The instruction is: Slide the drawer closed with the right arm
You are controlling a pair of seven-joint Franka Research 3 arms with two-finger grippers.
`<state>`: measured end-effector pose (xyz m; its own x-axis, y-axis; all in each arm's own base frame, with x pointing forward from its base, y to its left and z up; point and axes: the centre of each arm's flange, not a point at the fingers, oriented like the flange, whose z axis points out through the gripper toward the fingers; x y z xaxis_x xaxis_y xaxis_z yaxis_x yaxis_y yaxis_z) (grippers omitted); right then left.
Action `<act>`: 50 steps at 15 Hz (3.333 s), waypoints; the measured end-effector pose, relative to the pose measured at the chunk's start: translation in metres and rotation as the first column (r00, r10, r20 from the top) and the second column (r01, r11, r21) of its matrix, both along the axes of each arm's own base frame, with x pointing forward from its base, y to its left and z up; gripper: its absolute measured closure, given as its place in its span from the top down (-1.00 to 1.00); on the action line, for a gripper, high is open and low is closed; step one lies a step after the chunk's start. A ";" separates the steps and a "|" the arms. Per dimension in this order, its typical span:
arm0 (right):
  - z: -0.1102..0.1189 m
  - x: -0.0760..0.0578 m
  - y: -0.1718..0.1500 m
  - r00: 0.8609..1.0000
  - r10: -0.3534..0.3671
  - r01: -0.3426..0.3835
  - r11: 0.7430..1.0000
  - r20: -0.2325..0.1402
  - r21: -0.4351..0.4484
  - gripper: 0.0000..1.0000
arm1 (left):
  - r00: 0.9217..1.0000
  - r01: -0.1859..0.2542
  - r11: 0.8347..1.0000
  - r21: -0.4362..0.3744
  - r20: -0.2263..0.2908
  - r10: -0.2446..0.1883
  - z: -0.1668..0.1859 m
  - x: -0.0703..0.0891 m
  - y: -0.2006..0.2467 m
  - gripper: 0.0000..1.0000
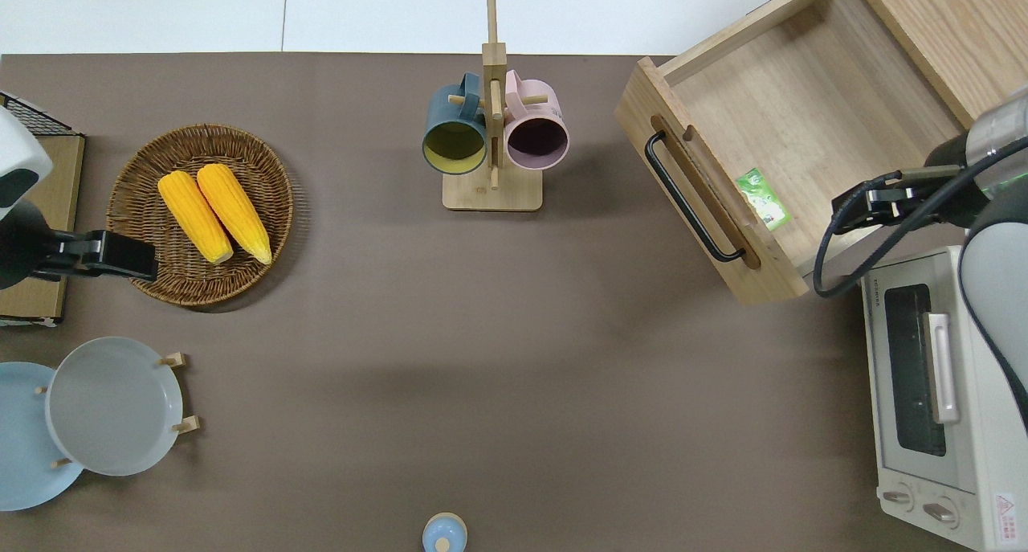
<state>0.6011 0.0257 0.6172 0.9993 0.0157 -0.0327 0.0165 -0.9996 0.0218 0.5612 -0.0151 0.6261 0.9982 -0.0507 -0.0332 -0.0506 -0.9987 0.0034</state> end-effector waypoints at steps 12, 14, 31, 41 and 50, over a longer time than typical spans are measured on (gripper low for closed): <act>0.004 -0.001 0.000 1.000 0.004 -0.004 1.000 0.002 0.002 -0.98 | 1.000 0.000 1.000 0.000 0.000 0.000 0.000 0.000 0.000 0.99; 0.013 -0.004 0.000 1.000 0.005 -0.005 1.000 0.019 0.003 -0.98 | 1.000 0.000 1.000 0.000 0.000 0.000 0.000 0.000 0.000 0.99; 0.054 -0.041 0.136 0.985 -0.144 0.141 0.989 0.095 0.033 -0.98 | 1.000 0.000 1.000 0.000 0.000 0.000 0.000 0.000 0.000 0.99; 0.003 -0.052 0.259 0.925 -0.372 0.371 0.928 0.075 0.022 -0.98 | 1.000 0.000 1.000 0.000 0.000 0.000 0.000 0.000 0.000 0.99; -0.055 -0.030 0.269 0.684 -0.729 0.730 0.683 0.020 -0.038 -0.98 | 1.000 0.000 1.000 0.000 0.000 0.000 0.000 0.000 0.000 0.99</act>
